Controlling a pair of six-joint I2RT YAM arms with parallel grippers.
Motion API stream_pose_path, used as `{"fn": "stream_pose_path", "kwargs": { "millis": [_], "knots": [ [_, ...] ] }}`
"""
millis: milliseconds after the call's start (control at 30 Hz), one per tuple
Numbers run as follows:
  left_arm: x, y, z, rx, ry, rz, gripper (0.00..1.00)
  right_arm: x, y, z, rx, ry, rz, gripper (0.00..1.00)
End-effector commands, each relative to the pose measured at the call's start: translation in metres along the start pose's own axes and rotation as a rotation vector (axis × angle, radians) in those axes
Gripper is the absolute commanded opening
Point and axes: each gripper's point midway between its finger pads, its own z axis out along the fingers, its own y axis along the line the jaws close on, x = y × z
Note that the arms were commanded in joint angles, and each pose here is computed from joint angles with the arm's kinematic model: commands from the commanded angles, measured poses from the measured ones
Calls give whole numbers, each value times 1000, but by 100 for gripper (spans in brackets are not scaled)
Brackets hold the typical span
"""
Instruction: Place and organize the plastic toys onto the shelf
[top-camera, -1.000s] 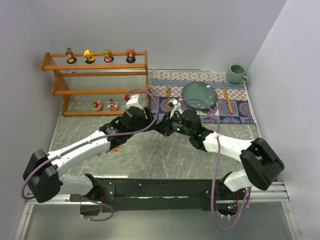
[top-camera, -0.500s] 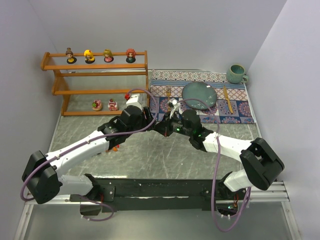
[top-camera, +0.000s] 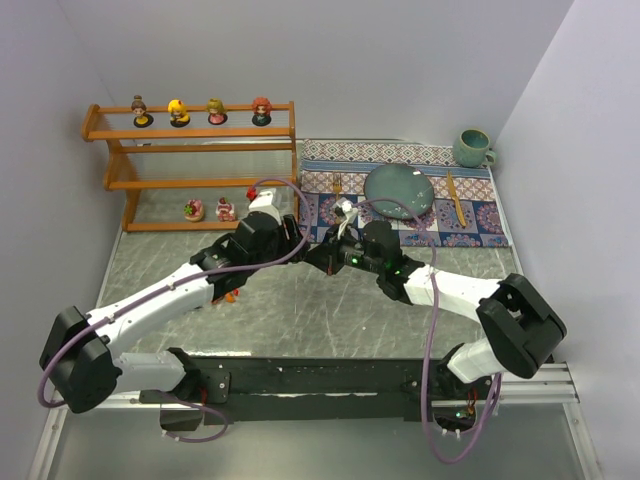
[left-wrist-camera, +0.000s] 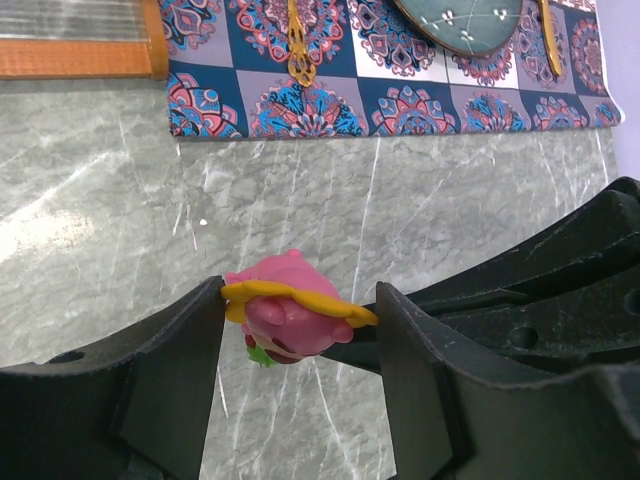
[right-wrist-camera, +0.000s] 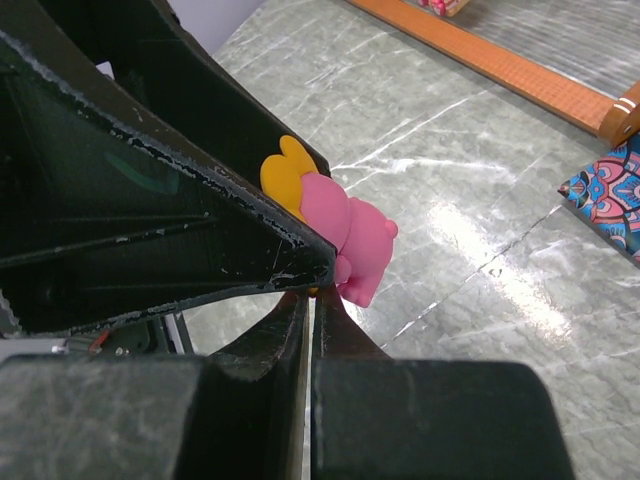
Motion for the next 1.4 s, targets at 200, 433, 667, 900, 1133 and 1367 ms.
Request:
{"fn": "stream_pose_path", "kwargs": {
  "millis": [200, 433, 667, 900, 1133, 1367],
  "knots": [
    [-15, 4, -2, 36, -11, 118, 68, -5, 8, 5, -53, -6, -45, 0],
    [-13, 10, 1, 13, -7, 154, 78, -7, 10, 7, -61, -5, -47, 0],
    [-12, 6, 1, 44, -2, 135, 66, -5, 9, 7, -62, 3, -43, 0],
    [-2, 1, 5, 67, 45, 94, 47, -6, 9, 8, -61, 3, -46, 0],
    [-1, 2, 4, 61, 43, 54, 33, -5, 6, 9, -51, 3, -43, 0],
    [-10, 4, 0, 29, 9, 10, 20, -6, 6, 10, -46, 2, -35, 6]
  ]
}}
